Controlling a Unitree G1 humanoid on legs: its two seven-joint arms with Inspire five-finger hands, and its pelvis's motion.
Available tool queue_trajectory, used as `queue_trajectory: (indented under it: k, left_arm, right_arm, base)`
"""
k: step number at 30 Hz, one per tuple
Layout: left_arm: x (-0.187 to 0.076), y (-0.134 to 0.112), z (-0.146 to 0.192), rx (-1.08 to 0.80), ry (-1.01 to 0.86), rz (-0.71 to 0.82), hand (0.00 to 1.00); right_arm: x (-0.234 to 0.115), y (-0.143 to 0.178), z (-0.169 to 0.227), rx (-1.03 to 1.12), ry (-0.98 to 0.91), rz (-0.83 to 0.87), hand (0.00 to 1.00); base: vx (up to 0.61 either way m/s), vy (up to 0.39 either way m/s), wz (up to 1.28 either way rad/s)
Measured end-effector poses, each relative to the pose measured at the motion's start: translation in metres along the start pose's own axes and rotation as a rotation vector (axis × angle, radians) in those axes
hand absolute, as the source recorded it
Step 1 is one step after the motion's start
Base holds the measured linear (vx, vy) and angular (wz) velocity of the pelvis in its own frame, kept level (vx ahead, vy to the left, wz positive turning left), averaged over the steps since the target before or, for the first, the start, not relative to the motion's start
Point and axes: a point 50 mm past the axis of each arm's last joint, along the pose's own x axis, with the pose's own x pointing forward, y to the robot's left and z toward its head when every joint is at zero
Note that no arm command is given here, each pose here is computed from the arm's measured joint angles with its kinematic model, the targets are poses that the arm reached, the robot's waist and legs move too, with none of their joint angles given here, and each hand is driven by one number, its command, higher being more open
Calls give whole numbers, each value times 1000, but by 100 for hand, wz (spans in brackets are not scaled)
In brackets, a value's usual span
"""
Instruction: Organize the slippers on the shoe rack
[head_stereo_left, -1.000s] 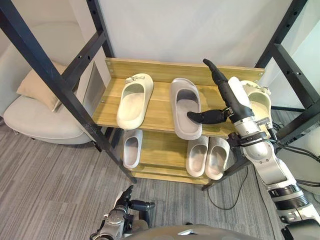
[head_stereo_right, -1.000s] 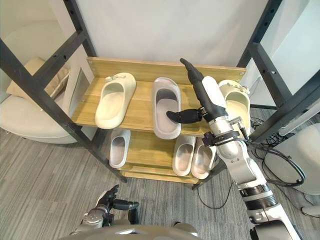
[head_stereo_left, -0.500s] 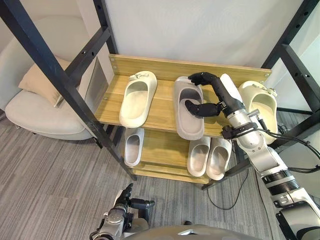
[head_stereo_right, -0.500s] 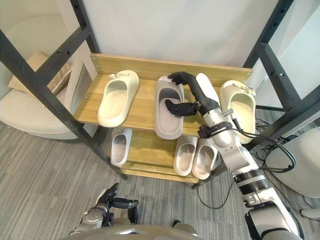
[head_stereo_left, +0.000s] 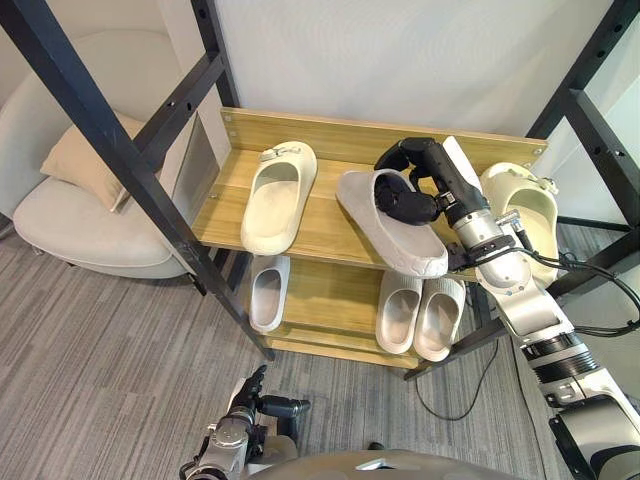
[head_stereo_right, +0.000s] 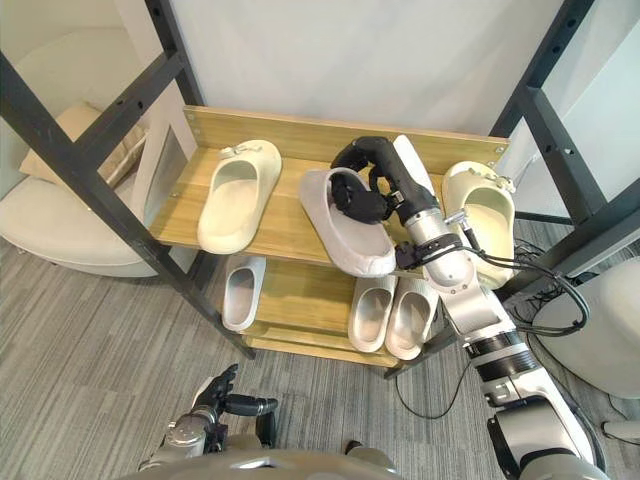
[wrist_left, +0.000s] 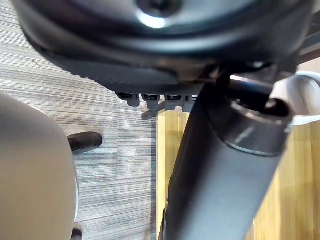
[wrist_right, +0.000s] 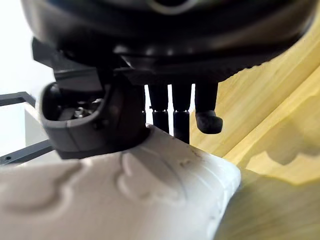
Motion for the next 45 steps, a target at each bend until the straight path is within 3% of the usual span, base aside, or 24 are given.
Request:
queue_trajectory:
  k: [4,16,21,31,39,45]
  left_arm:
    - [0,0,-2,1,9,-6,100]
    - [-2,-6,-8,11,36,-36,100]
    - [-2,-8,-12,33,52,-47,100]
    - [-1,-11,-11,81,56,-70,100]
    - [1,-13,-4,119,37,-88,100]
    - [16,-12,55,135,-135,-80,100]
  right_arm:
    - [2,-4,49,-1,-219,-7,0]
    - [-21,-9,129,91,-644,-2,0]
    - [-33,19,146,309,-736,200,0]
    - [-43,95,126,542,-527,630,0]
    - [-64,132,97,612,-322,779,0]
    - [-61,148,66,441,-192,828,0]
  base:
    - [0,0,-10]
    - [-36,7,-5]
    - [0,0,0]
    - [-27,6,1]
    - [-12,-1,8]
    - [-193,-26,18]
